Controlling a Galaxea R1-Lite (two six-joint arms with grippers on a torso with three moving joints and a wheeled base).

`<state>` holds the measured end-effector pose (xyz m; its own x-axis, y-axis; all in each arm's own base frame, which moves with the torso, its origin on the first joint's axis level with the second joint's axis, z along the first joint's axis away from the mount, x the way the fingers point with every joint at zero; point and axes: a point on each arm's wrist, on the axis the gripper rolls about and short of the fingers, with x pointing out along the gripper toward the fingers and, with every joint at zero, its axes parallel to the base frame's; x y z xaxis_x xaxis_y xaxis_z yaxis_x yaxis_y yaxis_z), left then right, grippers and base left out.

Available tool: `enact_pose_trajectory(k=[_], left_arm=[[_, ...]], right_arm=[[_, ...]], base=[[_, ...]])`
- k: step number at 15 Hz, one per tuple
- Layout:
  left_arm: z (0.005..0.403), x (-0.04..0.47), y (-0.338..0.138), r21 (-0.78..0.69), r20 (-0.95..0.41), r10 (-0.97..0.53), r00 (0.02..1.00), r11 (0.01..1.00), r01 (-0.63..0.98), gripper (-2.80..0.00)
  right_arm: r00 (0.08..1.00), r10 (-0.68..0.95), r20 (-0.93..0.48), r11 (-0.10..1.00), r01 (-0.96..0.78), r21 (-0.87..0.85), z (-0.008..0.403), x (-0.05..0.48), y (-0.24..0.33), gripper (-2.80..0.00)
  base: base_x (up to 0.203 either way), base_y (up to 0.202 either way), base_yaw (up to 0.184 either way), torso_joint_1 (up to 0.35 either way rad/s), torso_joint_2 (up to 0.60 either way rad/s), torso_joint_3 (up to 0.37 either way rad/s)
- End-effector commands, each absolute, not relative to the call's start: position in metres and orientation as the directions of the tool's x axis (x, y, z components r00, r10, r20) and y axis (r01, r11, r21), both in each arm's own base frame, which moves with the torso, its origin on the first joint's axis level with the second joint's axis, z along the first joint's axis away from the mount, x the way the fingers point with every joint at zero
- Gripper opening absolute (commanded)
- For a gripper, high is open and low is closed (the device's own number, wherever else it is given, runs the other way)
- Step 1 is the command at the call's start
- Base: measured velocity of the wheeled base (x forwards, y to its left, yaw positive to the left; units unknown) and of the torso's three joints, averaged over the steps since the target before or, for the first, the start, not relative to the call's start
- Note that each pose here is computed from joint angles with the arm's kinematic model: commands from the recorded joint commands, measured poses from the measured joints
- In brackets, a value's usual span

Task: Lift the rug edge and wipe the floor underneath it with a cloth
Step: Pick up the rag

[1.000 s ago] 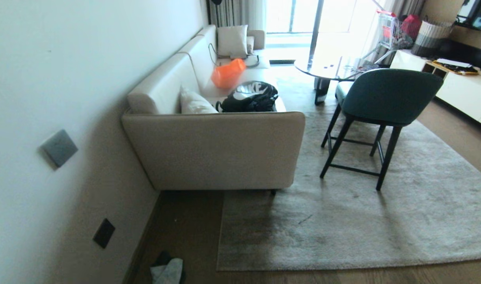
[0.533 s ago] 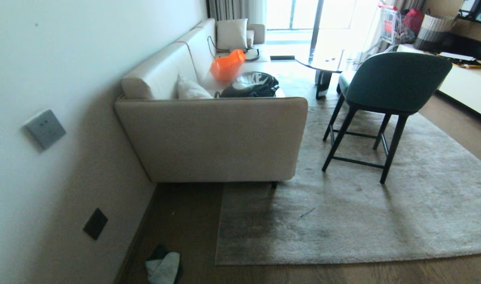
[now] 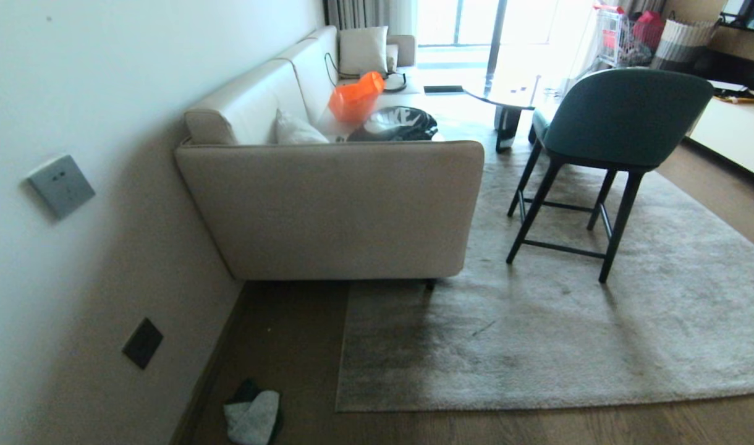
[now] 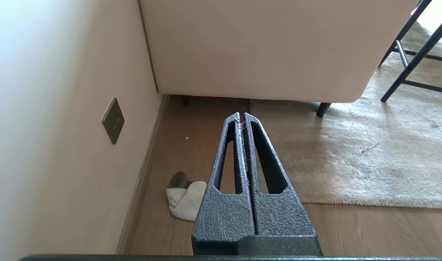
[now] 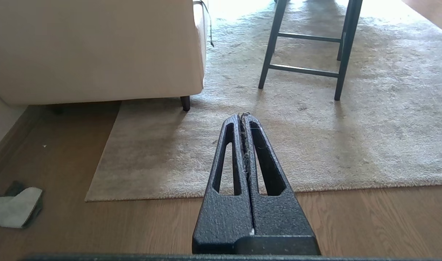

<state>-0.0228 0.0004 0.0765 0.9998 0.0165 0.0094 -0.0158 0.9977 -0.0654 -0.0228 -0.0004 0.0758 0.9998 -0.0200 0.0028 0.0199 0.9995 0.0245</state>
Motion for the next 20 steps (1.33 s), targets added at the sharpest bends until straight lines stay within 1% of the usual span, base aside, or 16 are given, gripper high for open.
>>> enact_pose_trajectory(k=[1, 7, 11, 20], left_arm=[[0.0768, -0.0229, 0.0004, -0.066, 0.011, 0.017, 1.000, 0.998, -0.016, -2.80], [0.0764, -0.0228, 0.0004, -0.066, 0.009, 0.017, 1.000, 0.998, -0.016, -2.80], [0.0764, -0.0228, 0.0004, -0.066, 0.009, 0.017, 1.000, 0.998, -0.016, -2.80], [0.0764, -0.0228, 0.0004, -0.066, 0.009, 0.017, 1.000, 0.998, -0.016, -2.80]], right_arm=[[1.000, -0.020, 0.003, 1.000, 0.020, 0.025, 0.0758, -0.0228, -0.0004, -2.80], [1.000, -0.020, 0.002, 1.000, 0.020, 0.022, 0.0756, -0.0228, -0.0004, -2.80], [1.000, -0.020, 0.002, 1.000, 0.020, 0.022, 0.0756, -0.0228, -0.0004, -2.80], [1.000, -0.020, 0.002, 1.000, 0.020, 0.022, 0.0756, -0.0228, -0.0004, -2.80]], base=[[0.000, 0.000, 0.000, 0.000, 0.00, 0.000], [0.000, 0.000, 0.000, 0.000, 0.00, 0.000], [0.000, 0.000, 0.000, 0.010, 0.09, 0.100], [0.000, 0.000, 0.000, 0.000, 0.00, 0.000]])
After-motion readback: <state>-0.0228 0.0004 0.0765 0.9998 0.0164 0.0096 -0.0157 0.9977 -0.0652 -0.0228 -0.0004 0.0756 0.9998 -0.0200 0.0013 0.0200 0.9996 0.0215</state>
